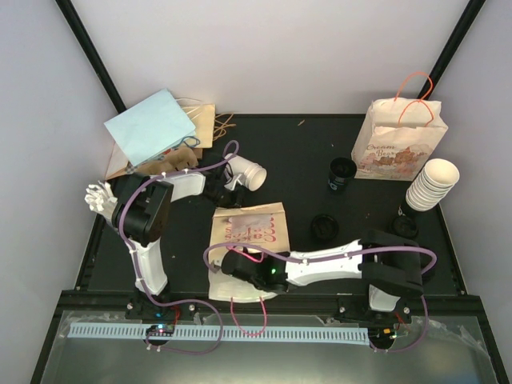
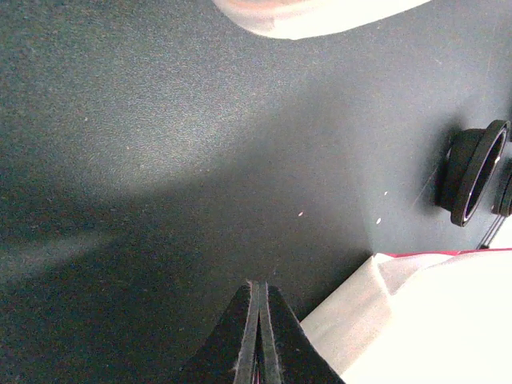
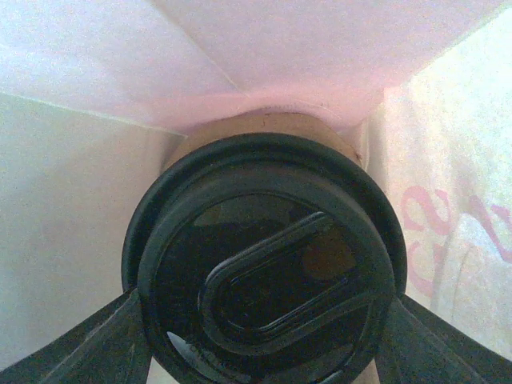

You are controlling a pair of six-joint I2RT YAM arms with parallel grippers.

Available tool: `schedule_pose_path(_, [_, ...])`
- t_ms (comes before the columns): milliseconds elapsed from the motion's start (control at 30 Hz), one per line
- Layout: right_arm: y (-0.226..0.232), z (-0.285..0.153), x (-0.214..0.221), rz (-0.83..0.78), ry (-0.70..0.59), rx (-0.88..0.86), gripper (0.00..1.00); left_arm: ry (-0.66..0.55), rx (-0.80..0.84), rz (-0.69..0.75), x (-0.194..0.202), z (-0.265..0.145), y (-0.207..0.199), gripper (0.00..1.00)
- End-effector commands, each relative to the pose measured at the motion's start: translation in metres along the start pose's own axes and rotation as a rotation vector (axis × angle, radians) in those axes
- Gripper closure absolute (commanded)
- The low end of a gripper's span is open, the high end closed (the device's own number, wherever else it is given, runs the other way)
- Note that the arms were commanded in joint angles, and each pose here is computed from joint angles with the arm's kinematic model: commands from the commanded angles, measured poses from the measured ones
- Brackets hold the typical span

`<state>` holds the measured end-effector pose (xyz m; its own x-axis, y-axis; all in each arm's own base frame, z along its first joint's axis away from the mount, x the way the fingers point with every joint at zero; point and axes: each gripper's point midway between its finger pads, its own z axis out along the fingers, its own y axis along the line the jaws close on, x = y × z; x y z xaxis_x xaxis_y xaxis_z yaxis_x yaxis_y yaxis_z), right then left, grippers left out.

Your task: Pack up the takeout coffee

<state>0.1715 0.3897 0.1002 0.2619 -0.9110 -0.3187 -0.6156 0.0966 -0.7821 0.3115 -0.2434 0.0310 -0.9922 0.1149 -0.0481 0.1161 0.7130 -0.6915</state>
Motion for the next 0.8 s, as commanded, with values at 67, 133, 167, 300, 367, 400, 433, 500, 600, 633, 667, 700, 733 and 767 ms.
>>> schedule_pose_path(67, [0.003, 0.010, 0.038, 0.007, 0.124, -0.119, 0.50, 0.120, 0.027, -0.047, 0.036, 0.009, -0.006, 0.98])
schedule_pose_path(133, [0.002, 0.010, 0.039, 0.003, 0.133, -0.115, 0.50, 0.120, 0.026, -0.047, 0.036, 0.009, -0.006, 0.98])
schedule_pose_path(167, [0.001, 0.011, 0.039, -0.003, 0.141, -0.108, 0.50, 0.121, 0.026, -0.049, 0.036, 0.009, -0.005, 0.98])
schedule_pose_path(300, [-0.003, 0.017, 0.042, -0.035, 0.184, -0.067, 0.50, 0.125, 0.028, -0.051, 0.036, 0.010, -0.005, 0.98])
schedule_pose_path(367, [-0.004, 0.018, 0.042, -0.047, 0.187, -0.047, 0.50, 0.128, 0.033, -0.054, 0.037, 0.011, -0.005, 0.98])
schedule_pose_path(400, [-0.003, 0.020, 0.042, -0.053, 0.187, -0.035, 0.50, 0.130, 0.038, -0.054, 0.038, 0.011, -0.006, 0.99])
schedule_pose_path(433, [-0.003, 0.020, 0.043, -0.065, 0.188, -0.022, 0.50, 0.133, 0.041, -0.057, 0.038, 0.012, -0.006, 0.98])
schedule_pose_path(500, [0.001, 0.023, 0.045, -0.092, 0.196, -0.003, 0.50, 0.143, 0.045, -0.067, 0.041, 0.014, -0.004, 0.98])
schedule_pose_path(600, [0.006, 0.028, 0.051, -0.127, 0.228, 0.012, 0.50, 0.155, 0.050, -0.085, 0.046, 0.017, 0.000, 0.98])
schedule_pose_path(633, [0.006, 0.029, 0.053, -0.135, 0.241, 0.018, 0.50, 0.158, 0.052, -0.095, 0.048, 0.018, 0.001, 0.98])
schedule_pose_path(667, [0.008, 0.031, 0.054, -0.143, 0.253, 0.019, 0.50, 0.161, 0.056, -0.103, 0.049, 0.019, 0.001, 0.98])
schedule_pose_path(700, [0.008, 0.032, 0.054, -0.144, 0.262, 0.020, 0.50, 0.161, 0.062, -0.110, 0.050, 0.019, 0.001, 0.98])
schedule_pose_path(733, [0.007, 0.032, 0.052, -0.137, 0.264, 0.018, 0.50, 0.161, 0.068, -0.118, 0.052, 0.019, 0.000, 0.98])
schedule_pose_path(767, [0.006, 0.032, 0.049, -0.129, 0.261, 0.014, 0.50, 0.160, 0.073, -0.125, 0.053, 0.019, 0.000, 0.98])
